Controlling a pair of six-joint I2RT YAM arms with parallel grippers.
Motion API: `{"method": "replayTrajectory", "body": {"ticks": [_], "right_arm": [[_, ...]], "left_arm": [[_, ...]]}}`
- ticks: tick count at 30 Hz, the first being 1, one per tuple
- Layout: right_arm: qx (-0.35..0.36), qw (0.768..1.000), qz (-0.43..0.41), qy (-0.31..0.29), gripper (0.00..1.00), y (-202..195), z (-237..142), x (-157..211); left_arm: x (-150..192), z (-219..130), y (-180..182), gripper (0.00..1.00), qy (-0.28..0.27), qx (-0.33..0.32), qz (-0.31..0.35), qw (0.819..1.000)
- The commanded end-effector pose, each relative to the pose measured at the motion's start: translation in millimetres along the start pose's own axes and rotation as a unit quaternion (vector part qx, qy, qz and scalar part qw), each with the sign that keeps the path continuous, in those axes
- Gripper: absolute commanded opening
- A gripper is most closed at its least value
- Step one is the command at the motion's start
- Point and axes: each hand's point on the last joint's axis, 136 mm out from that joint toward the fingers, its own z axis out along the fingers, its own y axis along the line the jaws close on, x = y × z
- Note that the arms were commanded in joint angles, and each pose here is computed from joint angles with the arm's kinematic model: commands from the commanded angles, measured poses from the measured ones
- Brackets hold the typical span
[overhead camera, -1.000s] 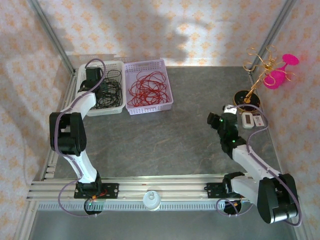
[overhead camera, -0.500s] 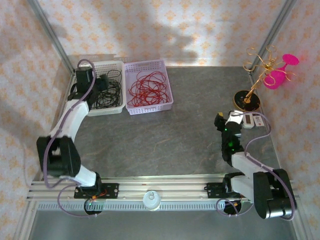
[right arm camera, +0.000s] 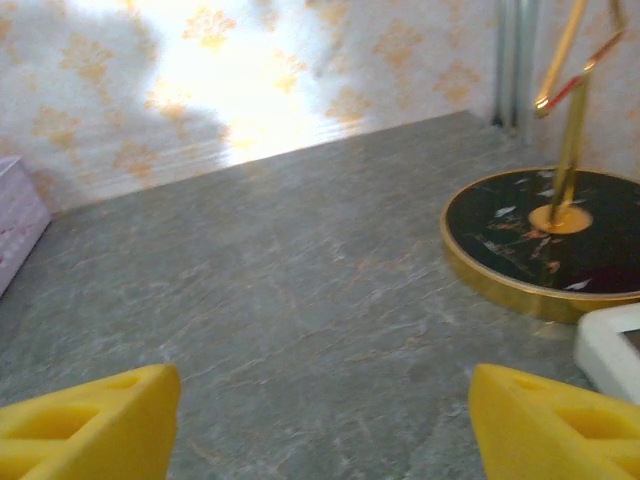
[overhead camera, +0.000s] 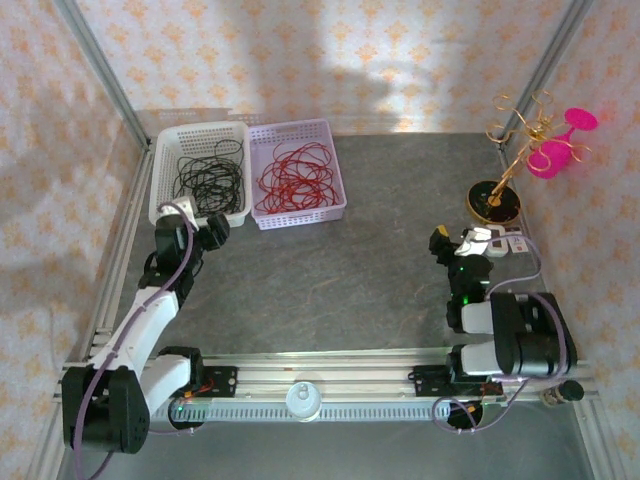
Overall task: Untangle the cables
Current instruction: Reset both arms
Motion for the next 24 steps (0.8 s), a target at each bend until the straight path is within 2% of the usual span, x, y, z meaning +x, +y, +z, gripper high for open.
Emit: {"method": "replayTrajectory", "body": {"ticks": [1, 3, 4, 5, 9, 11, 18, 21, 22, 24], "right_arm": [[-0.047, 0.996, -0.001, -0.072, 0.79, 15, -2, -25], [-0.028, 0.999, 0.000, -0.037, 0.84, 9, 9, -14], [0.005, 1.000, 0.007, -0.016, 0.91, -1, 18, -11], [0.024, 0.999, 0.018, -0.020, 1.00, -6, 25, -14], [0.025, 1.000, -0.003, -0.008, 1.00, 2, 31, -10], [0.026, 1.000, -0.004, -0.006, 1.00, 2, 31, -10], [0.028, 1.000, -0.004, -0.005, 1.00, 1, 31, -9], [0.027, 1.000, -0.004, -0.006, 1.00, 2, 31, -10], [0.027, 1.000, -0.005, -0.006, 1.00, 2, 31, -10], [0.027, 1.000, -0.005, -0.005, 1.00, 2, 31, -9]], "left_arm": [[-12, -9, -21, 0.73, -0.052, 0.066, -0.019, 0.996], [-6, -13, -17, 0.73, -0.061, 0.066, -0.021, 0.996], [-3, -15, -14, 0.75, -0.068, 0.061, -0.019, 0.996], [-3, -18, -9, 0.77, -0.077, 0.050, -0.016, 0.996], [-6, -23, 19, 0.85, -0.107, -0.025, -0.007, 0.994], [-8, -24, 28, 0.93, -0.122, -0.050, 0.009, 0.991], [-1, -32, 61, 0.98, -0.218, -0.118, 0.080, 0.965], [6, -11, 61, 0.99, -0.190, -0.117, 0.101, 0.970], [9, 3, 53, 0.99, -0.158, -0.100, 0.112, 0.976], [7, 18, 41, 0.99, -0.151, -0.069, 0.126, 0.978]]}}
